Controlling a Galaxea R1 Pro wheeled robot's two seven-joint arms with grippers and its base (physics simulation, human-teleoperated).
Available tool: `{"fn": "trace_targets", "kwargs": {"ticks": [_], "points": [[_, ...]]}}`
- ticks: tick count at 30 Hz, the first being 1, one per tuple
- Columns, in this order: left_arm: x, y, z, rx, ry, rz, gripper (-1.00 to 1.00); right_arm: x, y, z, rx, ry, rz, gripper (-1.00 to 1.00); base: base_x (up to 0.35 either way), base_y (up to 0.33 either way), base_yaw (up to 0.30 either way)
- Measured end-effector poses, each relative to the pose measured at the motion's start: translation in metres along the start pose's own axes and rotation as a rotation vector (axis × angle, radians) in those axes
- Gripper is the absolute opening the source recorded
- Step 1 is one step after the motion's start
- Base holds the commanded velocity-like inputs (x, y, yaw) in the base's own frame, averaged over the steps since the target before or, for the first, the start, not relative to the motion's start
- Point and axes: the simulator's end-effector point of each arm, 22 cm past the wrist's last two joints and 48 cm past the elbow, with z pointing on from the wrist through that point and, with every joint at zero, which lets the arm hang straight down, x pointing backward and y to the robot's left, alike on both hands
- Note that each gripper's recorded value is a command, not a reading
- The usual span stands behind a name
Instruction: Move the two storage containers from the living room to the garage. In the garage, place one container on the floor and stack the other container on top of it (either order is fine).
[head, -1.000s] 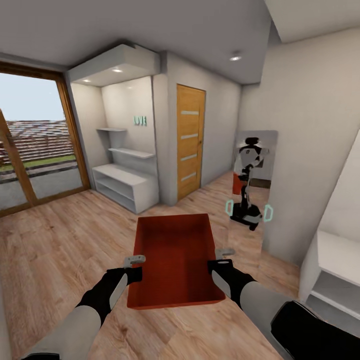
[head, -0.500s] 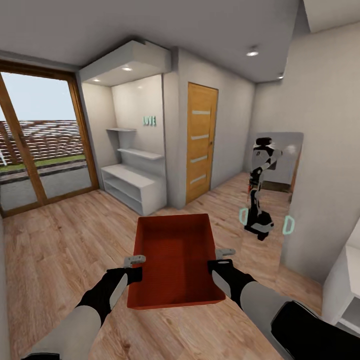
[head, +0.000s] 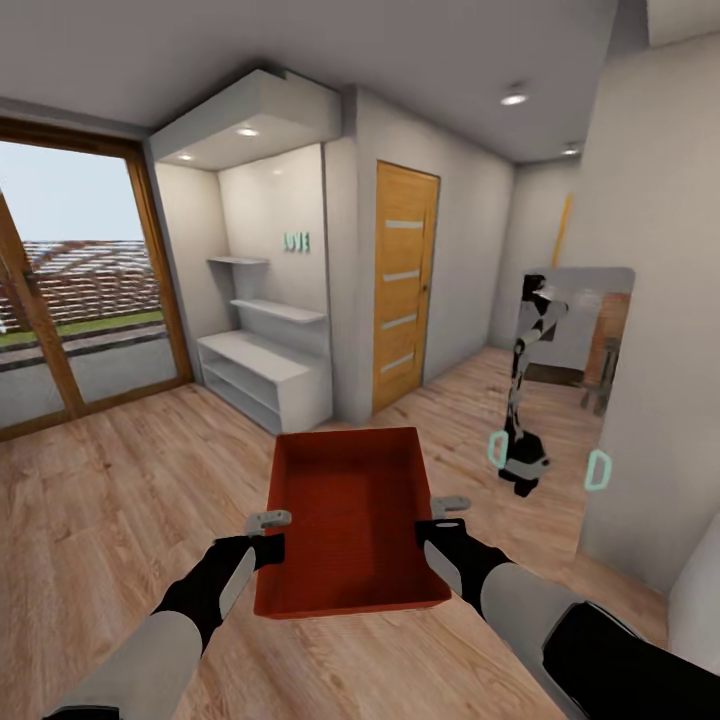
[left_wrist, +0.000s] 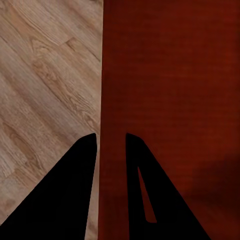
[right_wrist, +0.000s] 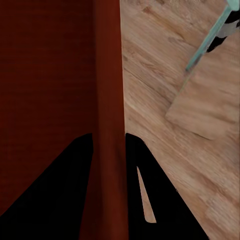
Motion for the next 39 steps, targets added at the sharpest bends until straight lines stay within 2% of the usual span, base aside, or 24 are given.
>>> {"fn": "trace_targets", "kwargs": {"ticks": [39], "points": [[0.0006,-0.0003,0.0002,0.000,0.001,-0.001,-1.00,0.0004,-0.0003,0.0001,0.000,0.002,-0.002,-1.00,0.326,0.000,0.000]]}}
